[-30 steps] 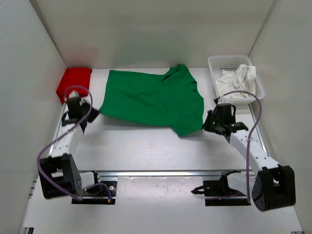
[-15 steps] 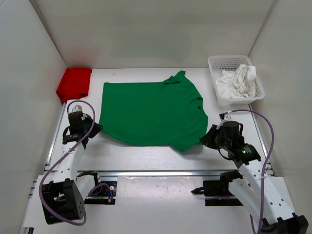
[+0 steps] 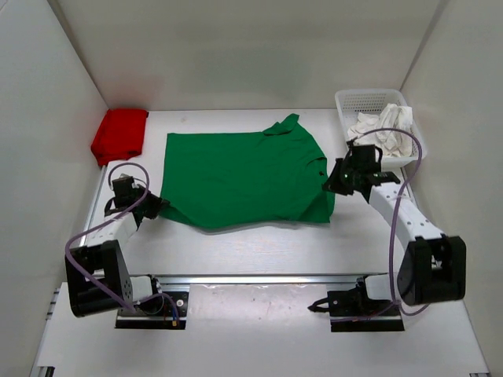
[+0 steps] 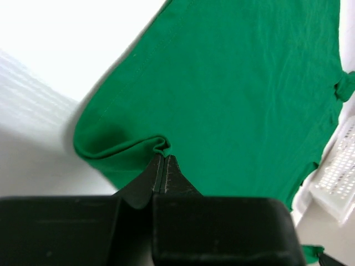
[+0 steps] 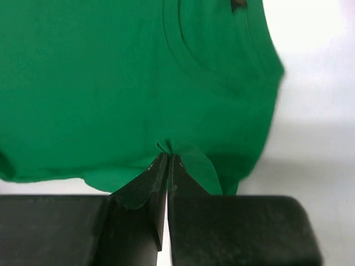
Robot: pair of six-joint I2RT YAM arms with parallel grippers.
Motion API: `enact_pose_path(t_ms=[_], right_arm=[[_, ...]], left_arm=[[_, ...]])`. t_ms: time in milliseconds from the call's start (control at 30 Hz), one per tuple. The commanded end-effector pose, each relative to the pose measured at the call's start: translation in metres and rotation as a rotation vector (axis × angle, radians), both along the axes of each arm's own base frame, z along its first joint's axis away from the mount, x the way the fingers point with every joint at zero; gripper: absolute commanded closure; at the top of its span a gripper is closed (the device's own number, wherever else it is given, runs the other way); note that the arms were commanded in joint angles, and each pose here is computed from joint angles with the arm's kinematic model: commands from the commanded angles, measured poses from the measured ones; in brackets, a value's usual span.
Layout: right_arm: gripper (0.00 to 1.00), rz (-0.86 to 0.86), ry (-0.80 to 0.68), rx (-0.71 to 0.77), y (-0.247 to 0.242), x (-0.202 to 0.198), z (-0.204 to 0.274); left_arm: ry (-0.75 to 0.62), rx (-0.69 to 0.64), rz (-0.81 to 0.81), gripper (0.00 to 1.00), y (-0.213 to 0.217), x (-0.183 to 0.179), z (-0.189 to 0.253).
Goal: Fold and stack the t-shirts
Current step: Grap the side of the flattened tshirt closest away from the robot with both arms, then fold the flattened tshirt in 1/3 of the way
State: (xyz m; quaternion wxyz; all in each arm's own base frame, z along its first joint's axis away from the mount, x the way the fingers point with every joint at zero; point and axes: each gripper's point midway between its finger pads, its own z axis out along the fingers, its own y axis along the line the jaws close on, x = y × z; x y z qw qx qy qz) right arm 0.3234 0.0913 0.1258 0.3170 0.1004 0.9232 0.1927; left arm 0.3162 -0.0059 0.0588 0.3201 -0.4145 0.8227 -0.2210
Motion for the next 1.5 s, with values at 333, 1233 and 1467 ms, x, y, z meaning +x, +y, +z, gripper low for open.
enact_pose_path(t_ms=[333, 1233, 1467], right_arm=[[1.00, 0.013, -0.113, -0.003, 0.001, 0.104, 0.017], [1.00, -0.002, -0.135, 0.008, -0.010, 0.172, 0.007], [1.00, 0.018, -0.113, 0.009, -0.001, 0.197, -0.012]], left_arm=[[-0.087, -0.038, 0.101, 1.00, 0.015, 0.044, 0.021], [-0.158, -0.021, 0.177, 1.00, 0.039, 0.083, 0.024], [-0.106, -0.040, 0.159, 1.00, 0.034, 0.090, 0.005]])
